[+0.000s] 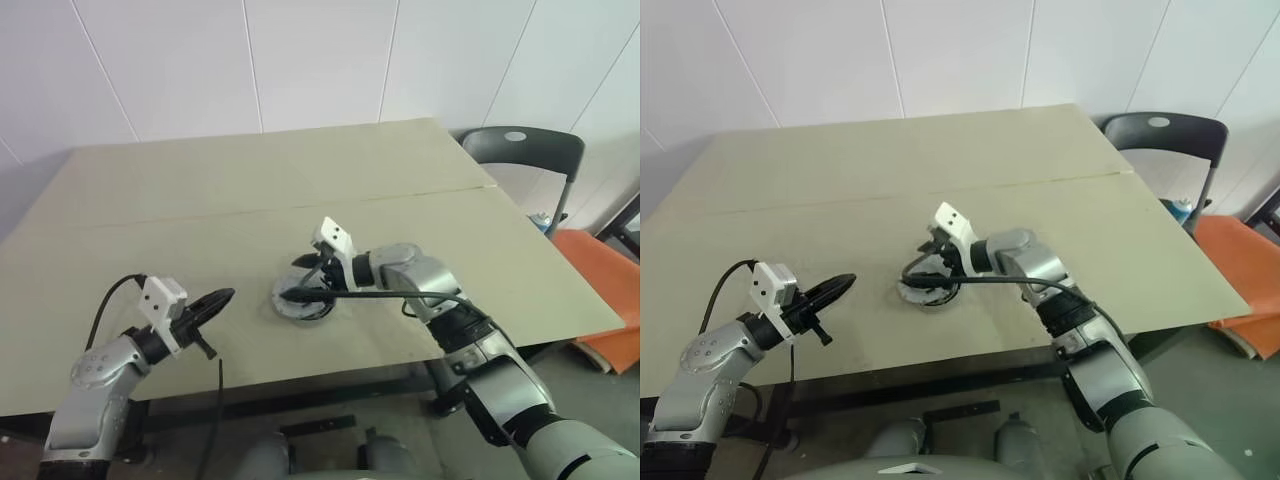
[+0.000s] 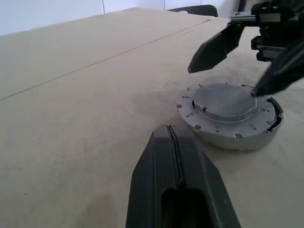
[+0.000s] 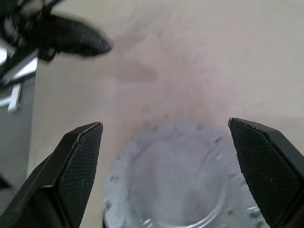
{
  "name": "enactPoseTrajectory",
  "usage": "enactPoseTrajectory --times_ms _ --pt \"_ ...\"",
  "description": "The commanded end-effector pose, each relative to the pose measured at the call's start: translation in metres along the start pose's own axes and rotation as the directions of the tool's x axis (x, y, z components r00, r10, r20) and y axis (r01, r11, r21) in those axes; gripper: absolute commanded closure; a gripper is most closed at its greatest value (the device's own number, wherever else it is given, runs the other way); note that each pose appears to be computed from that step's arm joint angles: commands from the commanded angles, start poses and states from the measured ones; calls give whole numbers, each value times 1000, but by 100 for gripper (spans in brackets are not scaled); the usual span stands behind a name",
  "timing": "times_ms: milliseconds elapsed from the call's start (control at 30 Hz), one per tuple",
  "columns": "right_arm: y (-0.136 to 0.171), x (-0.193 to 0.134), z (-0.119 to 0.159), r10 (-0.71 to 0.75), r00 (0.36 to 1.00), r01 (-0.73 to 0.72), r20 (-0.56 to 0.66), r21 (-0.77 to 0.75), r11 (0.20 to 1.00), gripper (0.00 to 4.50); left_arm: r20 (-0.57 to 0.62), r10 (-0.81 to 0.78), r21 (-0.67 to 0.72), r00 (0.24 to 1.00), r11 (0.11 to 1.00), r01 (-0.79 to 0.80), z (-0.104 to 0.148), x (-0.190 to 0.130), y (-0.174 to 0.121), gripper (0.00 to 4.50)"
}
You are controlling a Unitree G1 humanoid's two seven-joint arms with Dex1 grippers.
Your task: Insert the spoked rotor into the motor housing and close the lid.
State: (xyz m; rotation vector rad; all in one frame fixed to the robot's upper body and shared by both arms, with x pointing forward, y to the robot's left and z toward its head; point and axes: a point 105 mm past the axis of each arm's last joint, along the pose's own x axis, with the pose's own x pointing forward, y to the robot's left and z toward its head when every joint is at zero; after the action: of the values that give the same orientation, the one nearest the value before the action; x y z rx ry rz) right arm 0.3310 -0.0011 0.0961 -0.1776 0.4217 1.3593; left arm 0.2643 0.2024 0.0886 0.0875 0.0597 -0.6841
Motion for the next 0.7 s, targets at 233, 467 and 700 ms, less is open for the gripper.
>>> enactPoseTrajectory --times_ms 233,467,700 --pt "-7 4 -2 -61 997 54 -49 -121 991 6 21 -10 53 1000 999 9 9 4 -5 450" --pt "-5 6 -14 -59 993 43 -98 -157 987 6 24 -18 50 1000 999 17 9 6 -7 450" --pt "-5 5 -12 -54 994 39 -95 -154 987 142 23 -27 63 999 998 25 10 10 -9 450"
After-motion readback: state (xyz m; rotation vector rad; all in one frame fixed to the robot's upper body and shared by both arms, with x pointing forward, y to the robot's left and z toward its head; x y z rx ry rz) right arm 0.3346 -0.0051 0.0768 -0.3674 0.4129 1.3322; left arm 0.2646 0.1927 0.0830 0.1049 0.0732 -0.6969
